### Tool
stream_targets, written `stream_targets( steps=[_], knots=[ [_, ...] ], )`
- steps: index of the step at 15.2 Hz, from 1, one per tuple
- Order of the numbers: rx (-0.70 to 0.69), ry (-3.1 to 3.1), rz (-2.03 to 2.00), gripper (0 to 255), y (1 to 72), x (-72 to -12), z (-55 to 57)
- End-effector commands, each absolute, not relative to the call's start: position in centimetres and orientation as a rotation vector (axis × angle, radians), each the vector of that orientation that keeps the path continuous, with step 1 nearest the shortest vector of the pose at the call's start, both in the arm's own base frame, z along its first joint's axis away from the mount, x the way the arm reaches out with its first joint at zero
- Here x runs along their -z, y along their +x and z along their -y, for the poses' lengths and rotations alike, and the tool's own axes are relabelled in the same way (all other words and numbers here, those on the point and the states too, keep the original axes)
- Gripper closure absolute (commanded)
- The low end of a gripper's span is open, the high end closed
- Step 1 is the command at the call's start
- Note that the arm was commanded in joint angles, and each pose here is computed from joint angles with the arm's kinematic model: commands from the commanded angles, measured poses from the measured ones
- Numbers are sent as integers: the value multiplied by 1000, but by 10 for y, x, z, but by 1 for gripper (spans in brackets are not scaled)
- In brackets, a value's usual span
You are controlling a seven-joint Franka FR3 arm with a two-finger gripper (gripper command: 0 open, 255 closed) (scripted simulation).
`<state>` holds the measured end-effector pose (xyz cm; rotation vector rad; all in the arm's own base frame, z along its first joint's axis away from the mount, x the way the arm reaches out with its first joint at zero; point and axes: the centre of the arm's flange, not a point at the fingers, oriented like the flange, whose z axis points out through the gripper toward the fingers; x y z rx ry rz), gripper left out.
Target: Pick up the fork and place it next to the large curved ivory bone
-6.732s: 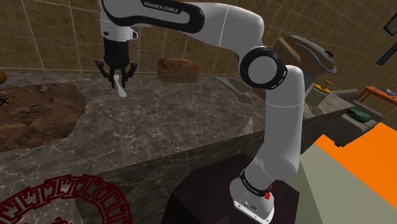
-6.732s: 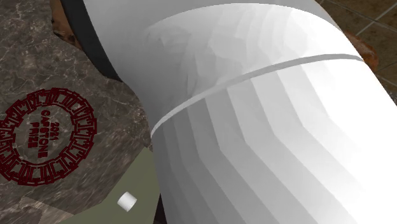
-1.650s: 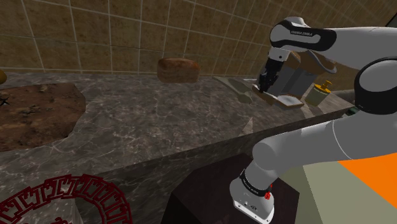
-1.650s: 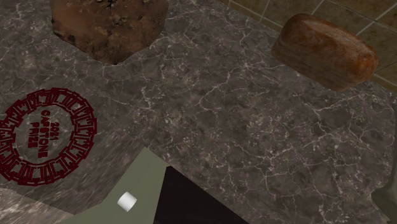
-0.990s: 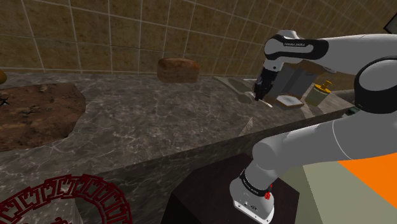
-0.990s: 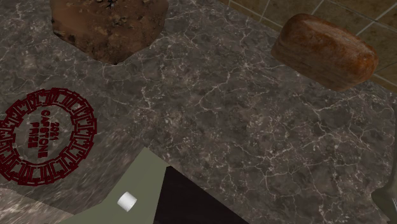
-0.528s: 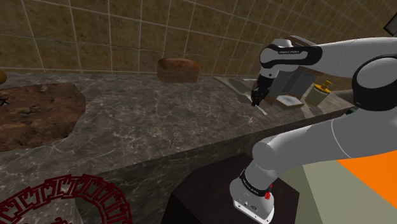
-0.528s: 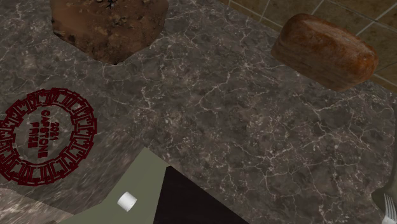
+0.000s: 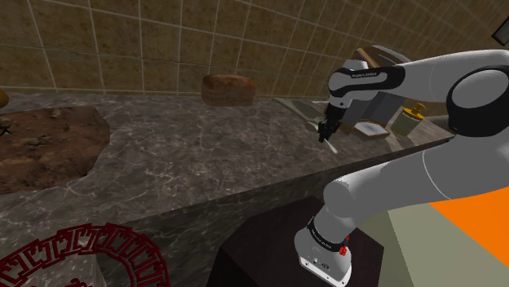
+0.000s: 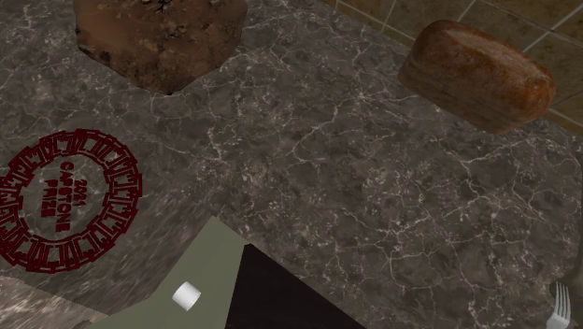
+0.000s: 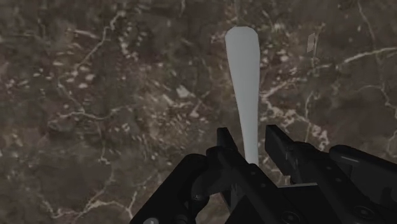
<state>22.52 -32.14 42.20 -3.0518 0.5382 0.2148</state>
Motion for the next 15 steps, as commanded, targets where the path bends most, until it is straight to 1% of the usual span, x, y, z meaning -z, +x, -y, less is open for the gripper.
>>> stream_targets(
  steps=[1, 6, 7, 12, 15],
  knots=[
    [-219, -3049, -541, 255, 225, -418, 321],
    [-219, -3049, -541, 255, 225, -418, 321],
    [-219, -3049, -541, 0, 225, -418, 322],
    [-219, -3049, -541, 0, 225, -418, 321],
    [-219, -3049, -541, 0, 230, -457, 324]
  ],
)
